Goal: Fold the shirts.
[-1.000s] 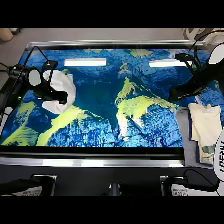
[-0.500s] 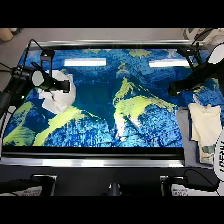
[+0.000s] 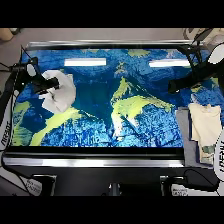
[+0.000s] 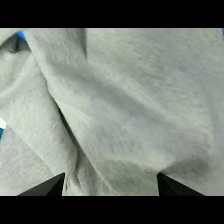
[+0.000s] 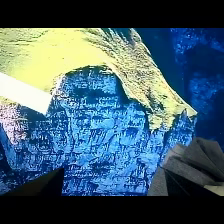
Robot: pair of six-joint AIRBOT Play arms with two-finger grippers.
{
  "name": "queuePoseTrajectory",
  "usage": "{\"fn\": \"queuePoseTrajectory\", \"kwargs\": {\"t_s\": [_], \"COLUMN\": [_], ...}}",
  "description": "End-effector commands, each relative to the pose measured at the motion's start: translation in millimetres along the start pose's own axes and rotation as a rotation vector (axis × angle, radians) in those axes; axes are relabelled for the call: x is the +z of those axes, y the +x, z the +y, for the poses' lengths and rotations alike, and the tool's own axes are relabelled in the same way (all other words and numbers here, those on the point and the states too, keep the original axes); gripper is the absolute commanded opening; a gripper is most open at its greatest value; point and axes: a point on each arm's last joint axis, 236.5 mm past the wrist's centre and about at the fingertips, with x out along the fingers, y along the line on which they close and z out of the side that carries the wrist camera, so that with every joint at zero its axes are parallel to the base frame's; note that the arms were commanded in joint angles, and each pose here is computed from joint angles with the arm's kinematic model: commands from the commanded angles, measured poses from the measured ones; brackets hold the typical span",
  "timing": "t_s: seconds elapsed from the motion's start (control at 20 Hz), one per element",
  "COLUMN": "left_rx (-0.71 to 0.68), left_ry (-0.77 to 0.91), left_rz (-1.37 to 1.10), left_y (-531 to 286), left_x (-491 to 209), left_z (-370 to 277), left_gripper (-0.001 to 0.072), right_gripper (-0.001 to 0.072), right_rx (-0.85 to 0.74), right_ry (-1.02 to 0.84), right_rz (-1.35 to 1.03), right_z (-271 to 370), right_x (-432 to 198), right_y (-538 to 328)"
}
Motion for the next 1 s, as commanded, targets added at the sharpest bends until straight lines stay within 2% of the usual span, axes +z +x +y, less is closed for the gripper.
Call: {"fn": "queuePoseTrajectory", "kwargs": {"t_s": [0.0,0.05,0.1,0.15,0.2,0.3,0.4,0.55,0.75,0.85,0.95], "left_rx": [-0.038,-0.034,-0.031,-0.027,-0.033,-0.09,-0.151,-0.299,-0.689,-0.838,-0.901], "left_ry": [-0.01,0.002,0.011,0.02,0.036,0.188,0.351,0.407,0.442,0.481,0.545], "left_rz": [0.063,0.084,0.103,0.122,0.112,-0.025,-0.233,-0.572,-1.02,-1.095,-1.054], "left_y": [37,45,49,47,40,-6,-91,-262,-498,-556,-560], "left_x": [-7,-14,-20,-26,-25,4,40,55,-15,-59,-92], "left_z": [-5,-9,-12,-15,-20,-44,-73,-119,-178,-192,-213], "left_gripper": [0.072,0.072,0.0653,0.0204,0.0031,0.0029,0.0027,0.0026,0.0027,0.0026,0.0027], "right_gripper": [0.0679,0.0679,0.0679,0.0679,0.0679,0.0678,0.0679,0.0678,0.0677,0.0677,0.0677], "right_rx": [-0.013,-0.024,-0.036,-0.043,-0.048,-0.062,-0.093,-0.159,-0.283,-0.34,-0.412], "right_ry": [0.0,0.0,0.0,0.0,-0.001,-0.008,-0.049,-0.071,-0.103,-0.121,-0.133], "right_rz": [-0.039,-0.062,-0.091,-0.109,-0.119,-0.145,-0.202,-0.344,-0.613,-0.726,-0.802], "right_z": [-3,-5,-8,-10,-11,-12,-13,-13,-2,11,20], "right_x": [9,15,22,26,28,32,40,56,69,59,38], "right_y": [0,-1,-1,-2,-4,-10,-28,-77,-192,-253,-303]}}
